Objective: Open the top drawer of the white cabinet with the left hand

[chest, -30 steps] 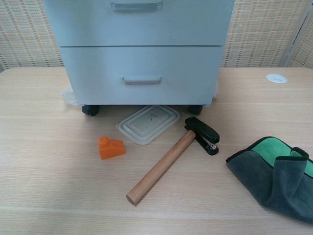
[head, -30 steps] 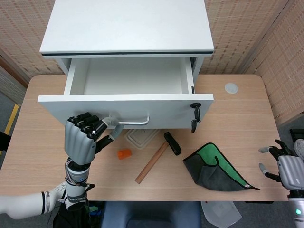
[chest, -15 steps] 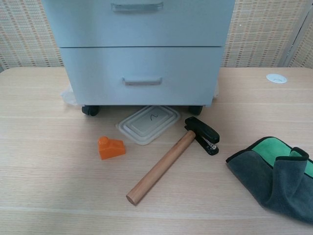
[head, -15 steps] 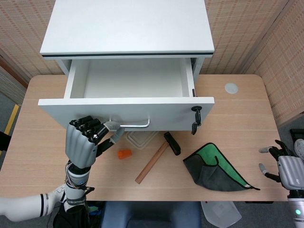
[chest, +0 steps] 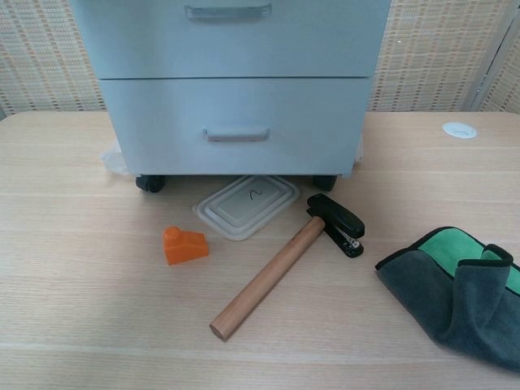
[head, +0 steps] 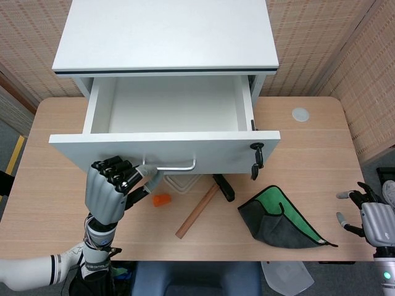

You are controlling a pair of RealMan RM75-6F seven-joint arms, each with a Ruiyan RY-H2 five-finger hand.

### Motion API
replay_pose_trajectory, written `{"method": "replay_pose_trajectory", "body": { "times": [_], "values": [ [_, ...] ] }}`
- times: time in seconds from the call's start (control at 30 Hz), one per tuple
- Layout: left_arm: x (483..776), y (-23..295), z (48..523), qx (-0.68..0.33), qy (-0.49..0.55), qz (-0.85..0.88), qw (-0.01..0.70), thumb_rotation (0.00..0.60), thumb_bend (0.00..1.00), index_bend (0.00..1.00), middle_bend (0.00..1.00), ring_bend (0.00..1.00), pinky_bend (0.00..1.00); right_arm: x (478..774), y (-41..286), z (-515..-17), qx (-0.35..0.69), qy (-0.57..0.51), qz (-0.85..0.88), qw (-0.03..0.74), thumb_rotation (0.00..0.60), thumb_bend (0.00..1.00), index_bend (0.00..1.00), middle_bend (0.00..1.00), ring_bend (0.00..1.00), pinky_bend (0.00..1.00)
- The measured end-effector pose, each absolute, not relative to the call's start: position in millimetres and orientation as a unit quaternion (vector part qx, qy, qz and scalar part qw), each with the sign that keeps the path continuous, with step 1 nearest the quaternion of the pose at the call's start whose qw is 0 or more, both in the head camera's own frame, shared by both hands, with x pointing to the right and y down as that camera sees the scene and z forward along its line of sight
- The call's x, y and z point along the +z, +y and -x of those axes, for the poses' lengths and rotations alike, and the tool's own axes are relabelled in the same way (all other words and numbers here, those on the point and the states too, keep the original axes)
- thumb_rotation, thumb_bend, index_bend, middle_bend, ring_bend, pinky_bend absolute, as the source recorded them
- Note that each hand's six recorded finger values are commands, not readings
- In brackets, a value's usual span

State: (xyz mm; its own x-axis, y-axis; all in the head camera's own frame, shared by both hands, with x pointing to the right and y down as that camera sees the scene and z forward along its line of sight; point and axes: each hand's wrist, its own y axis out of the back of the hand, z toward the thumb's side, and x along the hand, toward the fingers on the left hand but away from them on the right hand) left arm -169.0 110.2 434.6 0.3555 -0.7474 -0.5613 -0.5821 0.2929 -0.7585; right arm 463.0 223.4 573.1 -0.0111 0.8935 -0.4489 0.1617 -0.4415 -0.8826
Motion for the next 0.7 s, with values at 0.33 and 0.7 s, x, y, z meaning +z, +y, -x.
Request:
{"method": "replay_pose_trajectory", "body": {
  "times": [0.33,0.7],
  "values": [
    [431.1,116.2,170.2,-0.064,0.562,0.594,0.572,0.600,0.32,0.60,1.00,1.00,1.00,573.3,223.8,-463.2,0.573,-0.421,0.626,0.319,0.600,0.27,0.36,0.38,0.23,0.28],
    [425.8,124.0,173.1,-0.052,0.563,0.597,0.570,0.600,0.32,0.60,1.00,1.00,1.00,573.4,223.5,-462.3,0.573,-0.421,0.626,0.320,0.600,0.27,0.36,0.38,0.23,0.28]
  ]
}}
